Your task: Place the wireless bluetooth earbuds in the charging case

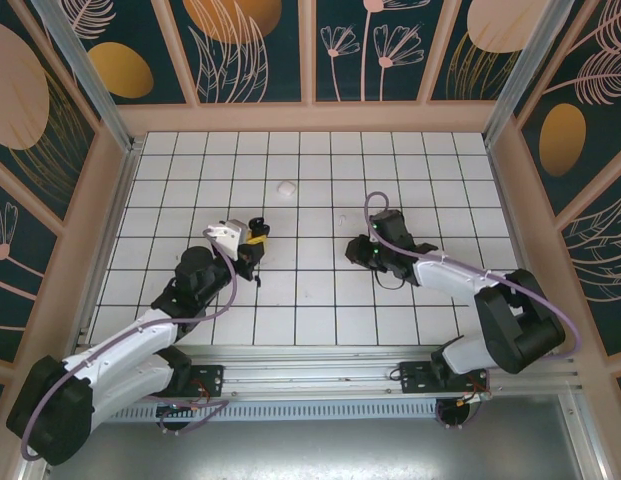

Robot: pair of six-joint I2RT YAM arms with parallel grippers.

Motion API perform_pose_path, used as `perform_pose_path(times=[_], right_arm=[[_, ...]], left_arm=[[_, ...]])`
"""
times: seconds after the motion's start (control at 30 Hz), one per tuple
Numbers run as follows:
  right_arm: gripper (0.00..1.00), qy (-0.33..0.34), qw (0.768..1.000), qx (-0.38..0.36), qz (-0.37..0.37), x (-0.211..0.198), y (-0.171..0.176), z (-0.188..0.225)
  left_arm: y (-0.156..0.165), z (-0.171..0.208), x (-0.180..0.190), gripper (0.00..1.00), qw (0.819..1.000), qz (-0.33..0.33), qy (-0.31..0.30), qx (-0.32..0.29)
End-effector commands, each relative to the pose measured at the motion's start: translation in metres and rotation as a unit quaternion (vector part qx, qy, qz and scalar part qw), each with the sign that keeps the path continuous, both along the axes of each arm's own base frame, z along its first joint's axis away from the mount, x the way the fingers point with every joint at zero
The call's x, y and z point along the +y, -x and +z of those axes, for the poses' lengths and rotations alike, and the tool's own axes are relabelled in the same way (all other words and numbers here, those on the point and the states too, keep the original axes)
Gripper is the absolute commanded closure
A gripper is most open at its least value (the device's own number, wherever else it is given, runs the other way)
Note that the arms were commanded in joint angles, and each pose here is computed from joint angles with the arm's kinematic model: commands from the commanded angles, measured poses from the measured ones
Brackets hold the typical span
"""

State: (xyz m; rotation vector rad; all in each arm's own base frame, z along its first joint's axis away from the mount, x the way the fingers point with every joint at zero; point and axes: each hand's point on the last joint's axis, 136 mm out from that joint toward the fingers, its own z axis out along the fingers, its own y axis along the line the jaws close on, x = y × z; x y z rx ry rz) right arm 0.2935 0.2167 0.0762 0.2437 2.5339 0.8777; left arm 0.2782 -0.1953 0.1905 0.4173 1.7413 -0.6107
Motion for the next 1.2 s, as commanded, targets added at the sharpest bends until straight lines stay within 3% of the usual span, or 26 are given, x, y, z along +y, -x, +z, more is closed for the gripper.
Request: perform_pose_path(times=[0.0,0.27,0.53,0.83,1.17], right_arm=[[0.81,-0.109,0.994,-0.028,-0.004,0.020,-0.005,0.039],[0.81,-0.192,0.970,-0.147,-0.002,0.024,-0.010,0.133],[0.82,-0.225,0.928,-0.292,0.057,0.041,0.007,0.217],[0.82,-0.261,0.872,-0.403,0.096,0.059,0.033,0.276],[0.83,-0.293,0.827,-0.468,0.107,0.059,0.056,0.310]], left_arm=[[0.002,0.027,-0.017,1.00,0.998,-0.041,0.036,-0.023],[0.034,0.050,-0.057,1.00,0.976,-0.201,0.061,-0.060],[0.053,0.069,-0.088,1.00,0.943,-0.319,0.089,-0.043],[0.043,0.090,-0.092,1.00,0.944,-0.305,0.118,-0.027],[0.042,0.112,-0.095,1.00,0.934,-0.315,0.170,-0.007]])
